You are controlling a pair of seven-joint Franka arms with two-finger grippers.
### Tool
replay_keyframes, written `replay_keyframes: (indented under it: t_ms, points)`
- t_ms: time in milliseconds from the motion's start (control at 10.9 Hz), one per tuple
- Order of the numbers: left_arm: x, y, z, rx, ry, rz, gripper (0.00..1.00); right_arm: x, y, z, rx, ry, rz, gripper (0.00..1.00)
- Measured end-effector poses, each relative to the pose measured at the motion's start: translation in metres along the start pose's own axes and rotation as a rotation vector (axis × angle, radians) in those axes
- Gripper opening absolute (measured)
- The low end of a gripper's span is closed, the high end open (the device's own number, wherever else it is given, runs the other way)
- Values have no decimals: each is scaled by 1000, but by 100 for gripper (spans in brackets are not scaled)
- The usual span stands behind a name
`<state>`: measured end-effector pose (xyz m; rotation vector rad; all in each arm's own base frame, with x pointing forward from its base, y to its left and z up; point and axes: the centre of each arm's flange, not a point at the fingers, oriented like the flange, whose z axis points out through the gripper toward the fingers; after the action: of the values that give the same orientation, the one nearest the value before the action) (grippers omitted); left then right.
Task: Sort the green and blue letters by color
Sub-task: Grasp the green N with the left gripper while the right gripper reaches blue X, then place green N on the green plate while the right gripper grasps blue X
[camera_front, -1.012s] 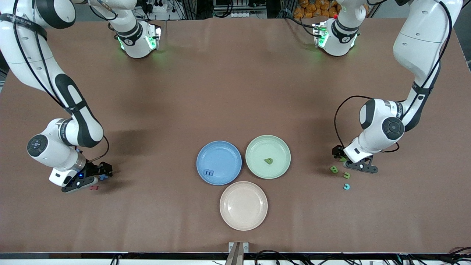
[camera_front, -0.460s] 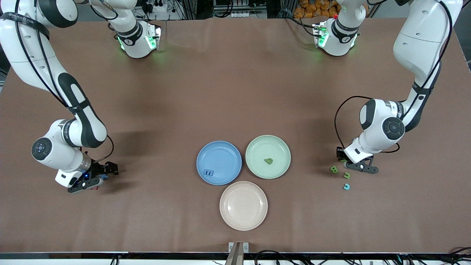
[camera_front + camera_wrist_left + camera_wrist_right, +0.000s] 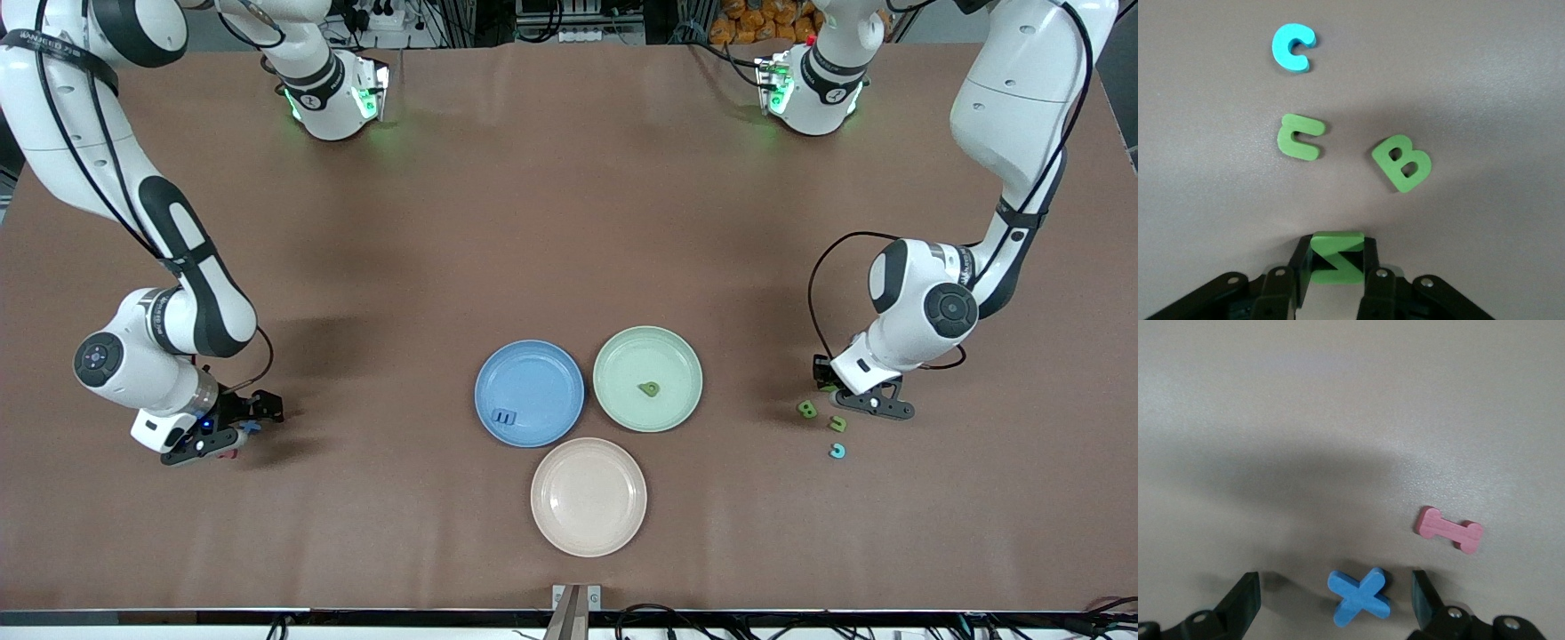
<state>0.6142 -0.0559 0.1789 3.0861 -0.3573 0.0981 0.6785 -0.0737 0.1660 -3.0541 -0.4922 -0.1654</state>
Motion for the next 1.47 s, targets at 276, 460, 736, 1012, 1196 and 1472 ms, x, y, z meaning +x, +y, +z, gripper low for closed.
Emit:
replay_keyframes:
  t_ms: [276,460,736,1012,1196,1472]
  points:
    - [7,0,-7,3,17,1,34,-4,7,1,-7,-9,9,100]
    - [20,-1,-26,8,-9,3,34,-5,9,1,-7,-15,11,100]
    - [44,21,-68,2,-20,-44,34,-4,6,1,-21,-29,4,100]
    - [60,75,-89,-9,-24,-120,34,1,-3,2,-49,-43,-6,100]
    - [68,114,-101,-12,-23,-180,34,1,-2,2,-51,-43,-6,100]
    - [70,177,-107,-43,-22,-262,34,1,-1,2,-52,-44,-4,98]
